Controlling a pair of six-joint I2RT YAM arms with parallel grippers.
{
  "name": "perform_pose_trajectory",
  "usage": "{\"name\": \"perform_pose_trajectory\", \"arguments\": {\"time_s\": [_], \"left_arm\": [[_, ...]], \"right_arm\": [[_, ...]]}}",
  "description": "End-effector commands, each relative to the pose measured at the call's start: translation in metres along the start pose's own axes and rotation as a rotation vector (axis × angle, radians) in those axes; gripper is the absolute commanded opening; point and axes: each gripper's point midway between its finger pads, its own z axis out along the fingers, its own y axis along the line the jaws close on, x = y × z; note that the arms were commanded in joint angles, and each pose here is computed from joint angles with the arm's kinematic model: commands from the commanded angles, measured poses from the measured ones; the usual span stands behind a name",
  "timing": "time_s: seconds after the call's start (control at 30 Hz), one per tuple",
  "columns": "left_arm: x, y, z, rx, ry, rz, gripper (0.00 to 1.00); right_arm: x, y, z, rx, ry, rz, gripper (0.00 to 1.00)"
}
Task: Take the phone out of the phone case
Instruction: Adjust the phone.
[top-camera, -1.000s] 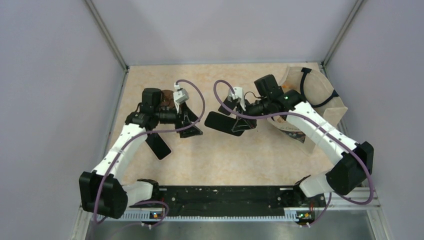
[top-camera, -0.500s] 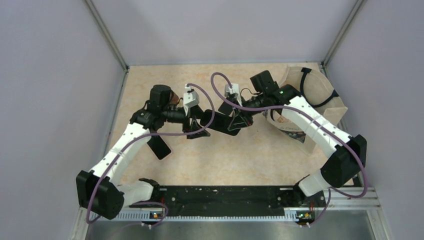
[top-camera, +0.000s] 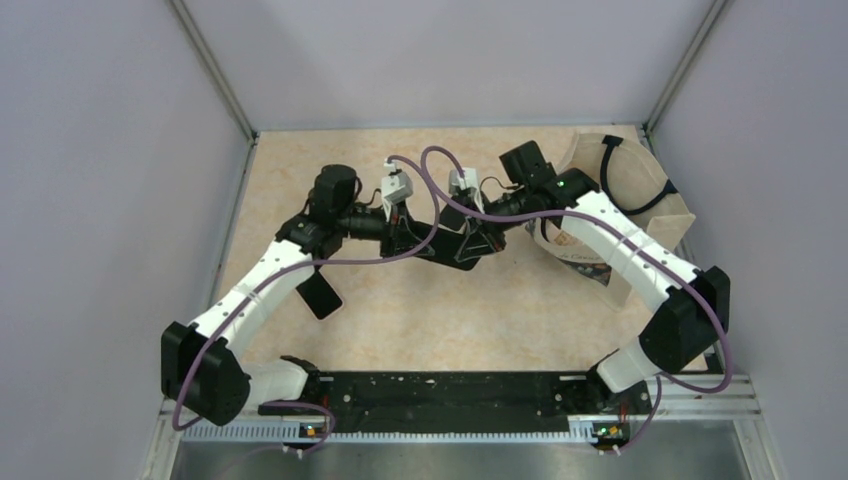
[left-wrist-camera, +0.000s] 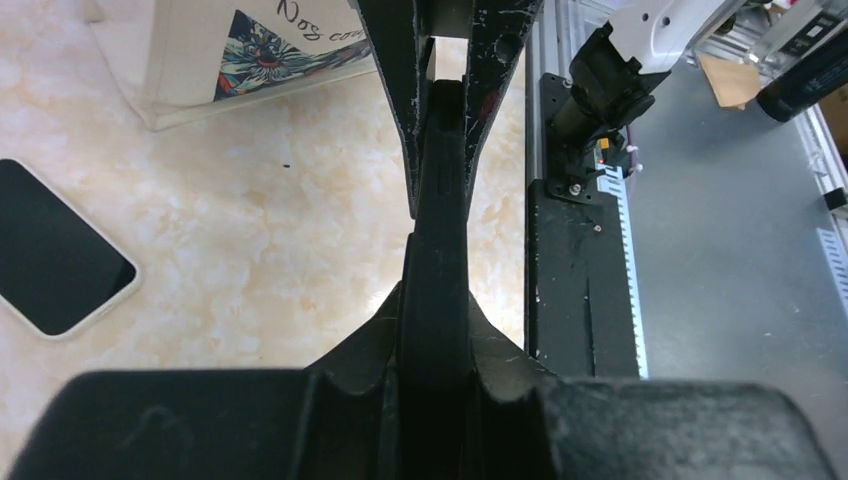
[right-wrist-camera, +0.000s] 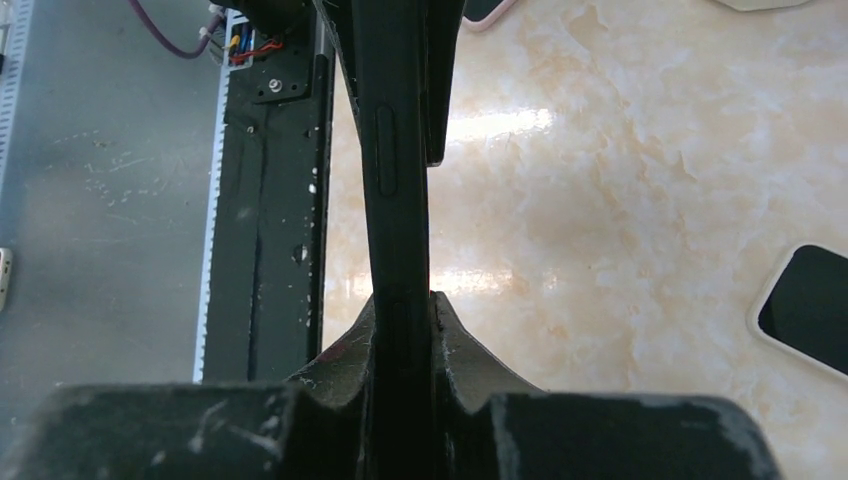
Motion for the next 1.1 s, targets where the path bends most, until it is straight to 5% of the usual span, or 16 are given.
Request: {"name": "perform_pose_trajectory", "arguments": {"time_s": [0.0, 0.13, 0.17, 0.4, 0.63, 0.8, 1.07], "left_arm": [[-0.026, 0.005, 0.003, -0.024, -0.064, 0.099, 0.00], [-0.038, 0.005, -0.006, -0.034, -0.135, 0.091, 0.00], [-0.043, 0.005, -0.010, -0.030, -0.157, 0.075, 0.00], [-0.072, -0.007, -0.037, 0.018, -0.309, 0.070, 0.00], [-0.080, -0.020, -0.042, 0.047, -0.411, 0.059, 0.00], [-0.076, -0.018, -0.041, 0.039, -0.418, 0.044, 0.00], [-0.070, -0.011, -0.036, 0.015, -0.427, 0.042, 0.00]], "right_arm": [[-0.024, 0.012, -0.004, -0.043, -0.069, -0.010, 0.05], [-0.026, 0.009, -0.008, -0.004, -0.068, -0.004, 0.62], [-0.027, 0.008, -0.010, 0.009, -0.072, 0.000, 0.68], [-0.051, -0.009, -0.033, 0.070, -0.196, 0.056, 0.75], [-0.072, -0.010, -0.038, -0.010, -0.295, 0.062, 0.69], [-0.077, -0.006, -0.036, -0.077, -0.320, 0.063, 0.56], [-0.074, 0.002, -0.033, -0.123, -0.332, 0.052, 0.00]]}}
